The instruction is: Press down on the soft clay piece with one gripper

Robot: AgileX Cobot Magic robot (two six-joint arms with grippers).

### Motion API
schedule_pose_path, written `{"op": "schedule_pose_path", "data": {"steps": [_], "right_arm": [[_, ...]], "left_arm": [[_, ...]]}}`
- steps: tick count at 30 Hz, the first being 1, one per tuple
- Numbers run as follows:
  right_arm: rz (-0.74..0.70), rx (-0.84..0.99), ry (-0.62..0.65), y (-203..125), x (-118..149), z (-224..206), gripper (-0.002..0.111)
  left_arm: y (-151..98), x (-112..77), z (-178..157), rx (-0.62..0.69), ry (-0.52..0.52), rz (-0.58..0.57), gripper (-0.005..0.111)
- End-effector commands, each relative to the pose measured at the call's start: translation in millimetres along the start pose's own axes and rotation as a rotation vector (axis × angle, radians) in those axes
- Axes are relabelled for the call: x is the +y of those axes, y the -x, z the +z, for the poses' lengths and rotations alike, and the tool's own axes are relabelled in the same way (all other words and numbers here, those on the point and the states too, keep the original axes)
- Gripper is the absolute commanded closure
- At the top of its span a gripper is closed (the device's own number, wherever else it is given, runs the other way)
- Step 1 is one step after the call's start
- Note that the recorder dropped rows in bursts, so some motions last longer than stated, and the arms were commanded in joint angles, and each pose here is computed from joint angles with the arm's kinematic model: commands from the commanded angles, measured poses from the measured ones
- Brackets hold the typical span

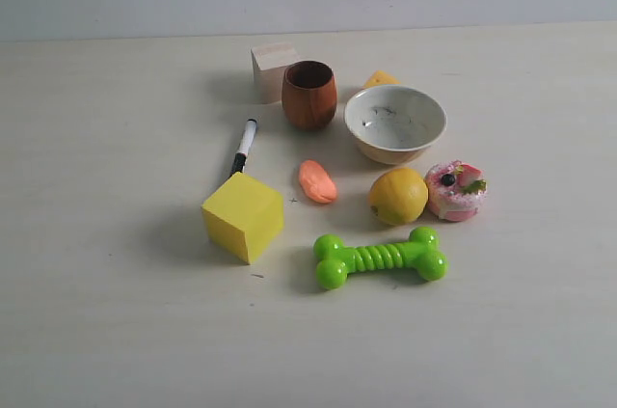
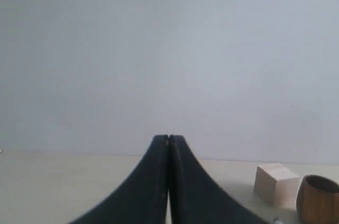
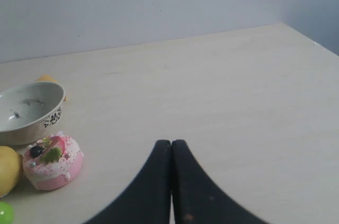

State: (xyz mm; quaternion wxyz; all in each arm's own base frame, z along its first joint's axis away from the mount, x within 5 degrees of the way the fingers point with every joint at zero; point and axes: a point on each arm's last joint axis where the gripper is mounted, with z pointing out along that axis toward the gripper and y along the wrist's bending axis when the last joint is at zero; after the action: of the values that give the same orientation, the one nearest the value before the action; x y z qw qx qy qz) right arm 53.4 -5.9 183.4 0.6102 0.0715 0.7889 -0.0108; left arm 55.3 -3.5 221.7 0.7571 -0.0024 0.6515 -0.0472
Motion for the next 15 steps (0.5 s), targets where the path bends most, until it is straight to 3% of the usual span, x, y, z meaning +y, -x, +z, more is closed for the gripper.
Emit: {"op": "schedule_pose_path", "data": {"steps": [1,2,8,15], "right_arm": [[0.000,-0.004,0.001,-1.0,0.0,0.1,0.108],[0.000,-0.004,0.001,-1.0,0.0,0.1,0.108],[0.000,-0.004,0.001,-1.0,0.0,0.1,0.108],[0.000,-0.004,0.001,-1.0,0.0,0.1,0.108]], "left_arm": [[35.8,-1.6,-1.5,-0.052,0.007,-0.013,0.107],[53.1,-2.4,1.1,-0.051,0.011,-0.008,0.107],[101.4,-4.2,17.8,0.009,0.029,0.006,0.107],[134.5,-13.0,54.5,0.160,-0.043,0.043,0.107]]}}
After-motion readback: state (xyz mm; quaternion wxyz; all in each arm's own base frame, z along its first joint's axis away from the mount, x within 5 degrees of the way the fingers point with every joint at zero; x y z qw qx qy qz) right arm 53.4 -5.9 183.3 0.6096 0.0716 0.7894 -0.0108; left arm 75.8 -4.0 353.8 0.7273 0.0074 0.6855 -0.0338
